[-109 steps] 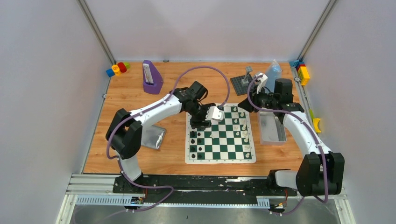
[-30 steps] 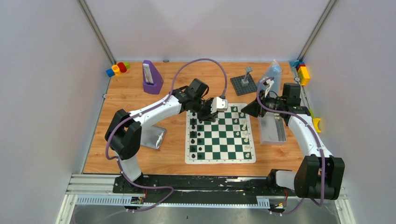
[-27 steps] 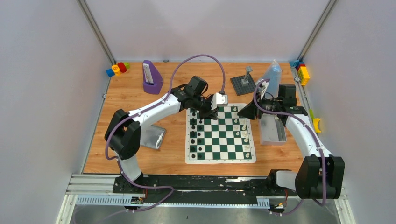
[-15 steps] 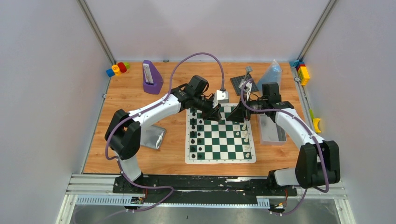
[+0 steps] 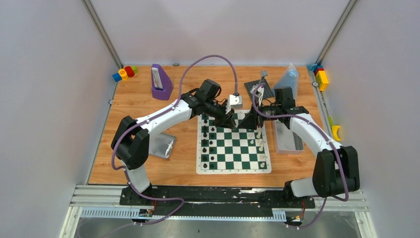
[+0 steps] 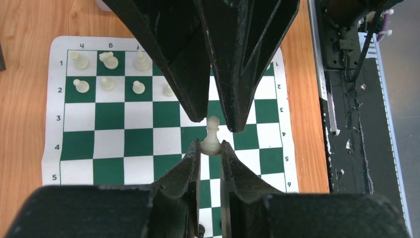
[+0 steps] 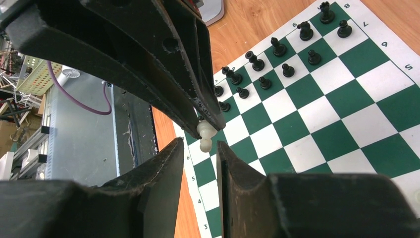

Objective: Set up the chess pieces on the board
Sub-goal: Place the chess piece on the chessboard.

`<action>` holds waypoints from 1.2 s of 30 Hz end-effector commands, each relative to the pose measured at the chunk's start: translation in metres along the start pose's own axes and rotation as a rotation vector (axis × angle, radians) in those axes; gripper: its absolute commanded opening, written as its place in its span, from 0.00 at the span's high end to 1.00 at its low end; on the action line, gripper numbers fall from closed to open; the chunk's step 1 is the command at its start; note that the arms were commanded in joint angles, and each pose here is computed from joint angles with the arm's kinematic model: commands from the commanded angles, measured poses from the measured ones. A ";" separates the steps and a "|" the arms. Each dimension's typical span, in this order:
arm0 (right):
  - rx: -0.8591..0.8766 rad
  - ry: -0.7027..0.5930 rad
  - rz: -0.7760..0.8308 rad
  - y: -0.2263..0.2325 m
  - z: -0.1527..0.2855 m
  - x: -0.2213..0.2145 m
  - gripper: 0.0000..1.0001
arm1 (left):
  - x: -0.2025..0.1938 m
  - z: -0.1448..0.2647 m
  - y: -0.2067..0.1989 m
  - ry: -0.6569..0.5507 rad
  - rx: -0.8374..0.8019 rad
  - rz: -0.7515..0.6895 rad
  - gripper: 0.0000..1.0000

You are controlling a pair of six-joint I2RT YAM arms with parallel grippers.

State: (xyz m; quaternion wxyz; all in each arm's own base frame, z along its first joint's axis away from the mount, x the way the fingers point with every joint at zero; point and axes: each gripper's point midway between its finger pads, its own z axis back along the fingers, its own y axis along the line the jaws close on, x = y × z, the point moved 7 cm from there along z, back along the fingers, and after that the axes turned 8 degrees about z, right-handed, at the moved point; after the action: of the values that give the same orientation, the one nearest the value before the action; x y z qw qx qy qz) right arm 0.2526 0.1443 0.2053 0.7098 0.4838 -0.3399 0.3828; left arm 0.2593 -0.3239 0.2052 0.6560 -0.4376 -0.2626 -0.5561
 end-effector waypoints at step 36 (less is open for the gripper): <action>-0.310 0.255 0.098 -0.011 0.028 -0.016 1.00 | 0.007 0.065 0.008 -0.052 0.189 0.013 0.20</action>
State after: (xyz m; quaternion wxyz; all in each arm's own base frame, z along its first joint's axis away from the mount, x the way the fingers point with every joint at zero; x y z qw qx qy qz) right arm 0.2527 0.1284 0.1967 0.7669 0.3740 -0.3399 0.3956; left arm 0.2772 -0.2952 0.2109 0.6931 -0.4122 -0.2856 -0.5178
